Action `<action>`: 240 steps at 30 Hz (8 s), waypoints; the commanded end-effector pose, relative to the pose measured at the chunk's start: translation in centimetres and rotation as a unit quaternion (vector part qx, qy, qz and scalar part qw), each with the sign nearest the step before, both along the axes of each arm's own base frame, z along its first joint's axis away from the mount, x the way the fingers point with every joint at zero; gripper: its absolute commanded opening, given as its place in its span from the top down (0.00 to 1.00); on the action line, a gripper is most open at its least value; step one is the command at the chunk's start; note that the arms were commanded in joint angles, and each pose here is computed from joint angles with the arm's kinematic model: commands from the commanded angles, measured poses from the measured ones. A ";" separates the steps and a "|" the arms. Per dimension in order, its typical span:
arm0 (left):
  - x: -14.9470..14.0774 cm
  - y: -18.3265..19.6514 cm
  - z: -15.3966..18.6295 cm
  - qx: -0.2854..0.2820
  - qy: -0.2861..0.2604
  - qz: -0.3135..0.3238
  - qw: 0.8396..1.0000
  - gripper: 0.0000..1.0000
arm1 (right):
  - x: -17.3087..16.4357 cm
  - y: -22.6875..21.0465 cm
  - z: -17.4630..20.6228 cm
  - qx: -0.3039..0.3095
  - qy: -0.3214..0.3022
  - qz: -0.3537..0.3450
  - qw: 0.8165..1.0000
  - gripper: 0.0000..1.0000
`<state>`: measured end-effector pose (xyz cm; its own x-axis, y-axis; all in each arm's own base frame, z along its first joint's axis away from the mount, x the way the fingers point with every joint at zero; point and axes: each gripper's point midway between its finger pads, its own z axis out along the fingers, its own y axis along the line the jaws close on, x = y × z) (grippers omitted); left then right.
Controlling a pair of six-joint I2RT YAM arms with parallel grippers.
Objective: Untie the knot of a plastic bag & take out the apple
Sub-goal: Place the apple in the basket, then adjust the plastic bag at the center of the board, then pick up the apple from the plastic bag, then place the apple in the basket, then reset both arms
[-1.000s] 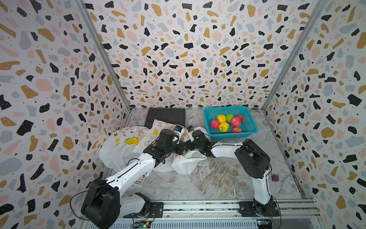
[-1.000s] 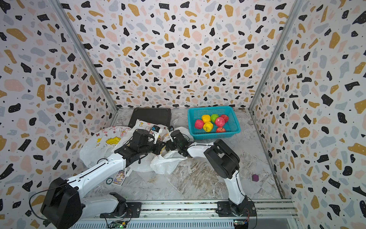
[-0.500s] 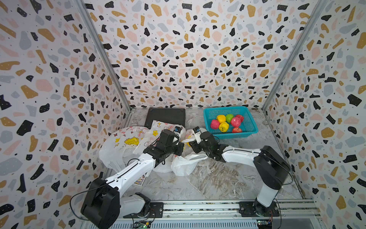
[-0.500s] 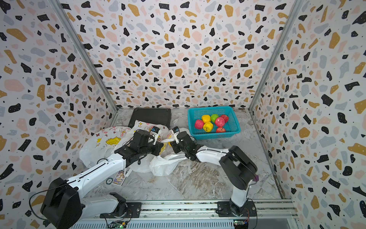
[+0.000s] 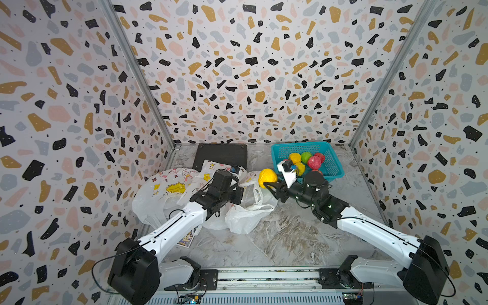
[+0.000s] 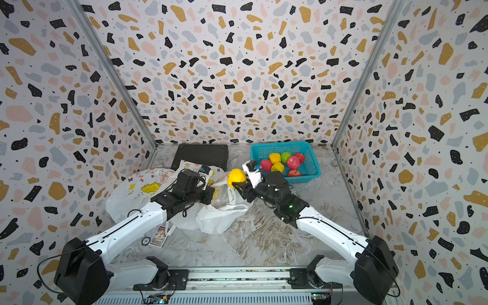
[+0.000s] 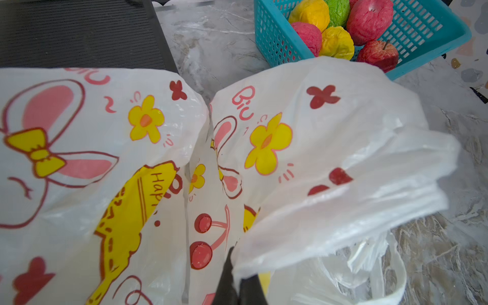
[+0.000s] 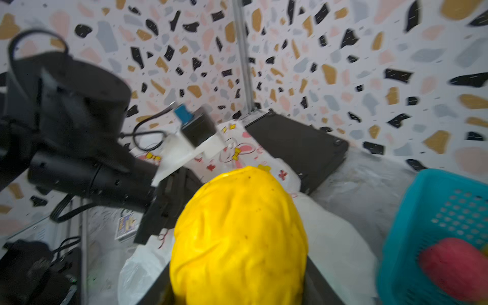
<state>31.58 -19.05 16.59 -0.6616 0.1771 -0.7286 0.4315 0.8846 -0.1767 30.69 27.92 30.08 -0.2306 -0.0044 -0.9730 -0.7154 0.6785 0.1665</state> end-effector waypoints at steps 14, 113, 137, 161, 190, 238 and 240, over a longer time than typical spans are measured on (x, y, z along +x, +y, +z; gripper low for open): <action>-2.8 -4.7 5.7 -0.080 -0.089 -0.123 0.985 1.00 | 16.2 -11.4 -11.4 -0.109 0.234 -0.189 0.947 0.00; -2.4 -4.7 0.3 -0.087 -0.036 -0.070 0.993 1.00 | -3.4 12.0 -20.1 -0.132 0.146 0.092 0.976 0.00; -5.0 -1.7 4.4 -0.181 -0.064 -0.033 0.981 0.87 | -6.8 16.6 -23.8 -0.069 0.125 0.217 0.966 0.02; -5.9 8.5 -5.0 -0.091 -0.015 0.232 0.968 1.00 | -3.9 19.7 -23.4 -0.094 0.093 0.172 0.976 0.09; -0.1 9.8 -1.1 -0.037 -0.065 0.280 0.957 1.00 | -8.2 2.1 -2.5 -0.079 0.009 0.105 0.991 0.83; 5.6 19.4 -6.3 0.029 -0.234 0.239 0.942 0.00 | 7.8 -29.0 -22.3 -0.145 0.089 -0.389 0.905 0.01; 6.1 18.9 -6.7 0.031 -0.210 0.222 0.952 0.00 | 7.9 -29.4 -22.0 -0.134 0.069 -0.402 0.903 0.01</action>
